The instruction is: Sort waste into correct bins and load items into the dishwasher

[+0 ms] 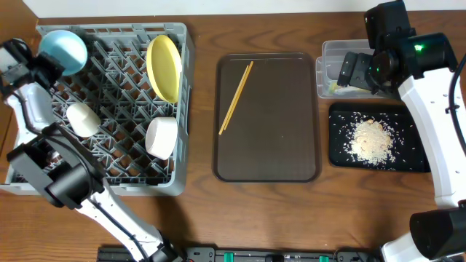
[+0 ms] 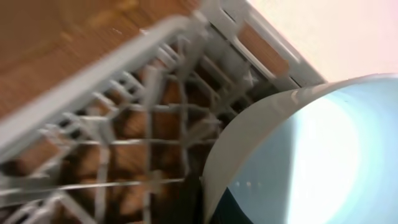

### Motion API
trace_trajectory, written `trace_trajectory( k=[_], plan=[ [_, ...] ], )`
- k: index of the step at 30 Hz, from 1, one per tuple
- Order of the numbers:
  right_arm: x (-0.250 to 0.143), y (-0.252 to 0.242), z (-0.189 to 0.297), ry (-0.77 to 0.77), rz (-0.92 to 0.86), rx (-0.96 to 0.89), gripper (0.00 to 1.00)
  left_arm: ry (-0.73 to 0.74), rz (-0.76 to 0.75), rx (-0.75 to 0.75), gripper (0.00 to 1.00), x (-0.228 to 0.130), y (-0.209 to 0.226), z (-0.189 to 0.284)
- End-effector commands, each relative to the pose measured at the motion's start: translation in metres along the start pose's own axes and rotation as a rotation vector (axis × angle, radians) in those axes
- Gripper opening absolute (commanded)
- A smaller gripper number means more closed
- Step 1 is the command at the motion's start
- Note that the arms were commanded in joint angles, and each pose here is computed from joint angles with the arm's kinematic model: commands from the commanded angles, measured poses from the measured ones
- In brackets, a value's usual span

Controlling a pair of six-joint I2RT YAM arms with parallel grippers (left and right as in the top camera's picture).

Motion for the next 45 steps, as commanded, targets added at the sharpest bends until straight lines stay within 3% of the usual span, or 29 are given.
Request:
trace_trajectory(
  k=[1,8,15,24,28,30,45],
  plan=[
    [0.002,-0.002,0.005,-0.016,-0.01,-0.005,0.99,-0.151,-0.11,0.145,0.07,0.043,0.003,0.047],
    [0.002,-0.002,0.005,-0.016,-0.01,-0.005,0.99,-0.242,-0.354,0.396,0.07,0.059,0.004,0.077],
    [0.002,-0.002,0.005,-0.016,-0.01,-0.005,0.99,-0.296,-0.66,0.597,0.07,0.054,-0.027,0.08],
    [0.002,-0.002,0.005,-0.016,-0.01,-0.005,0.99,-0.318,-0.859,0.654,0.07,0.04,-0.067,0.076],
    [0.002,-0.002,0.005,-0.016,-0.01,-0.005,0.99,-0.235,-1.034,0.85,0.07,0.03,-0.045,0.058],
    [0.002,-0.002,0.005,-0.016,-0.01,-0.005,0.99,-0.234,-1.031,0.902,0.07,0.028,-0.037,0.054],
    [0.002,-0.002,0.005,-0.016,-0.01,-0.005,0.99,-0.172,-1.17,0.848,0.08,-0.015,-0.061,0.026]
  ],
)
Point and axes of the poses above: each gripper's point midway between its finger pads, its own z axis back along the fingers, its own y axis along the line the jaws close on, x = y × z, the point moved 1 cm from there along z, back along the fingers, and after that the axes turned 12 degrees about z, right-handed, at the moved point
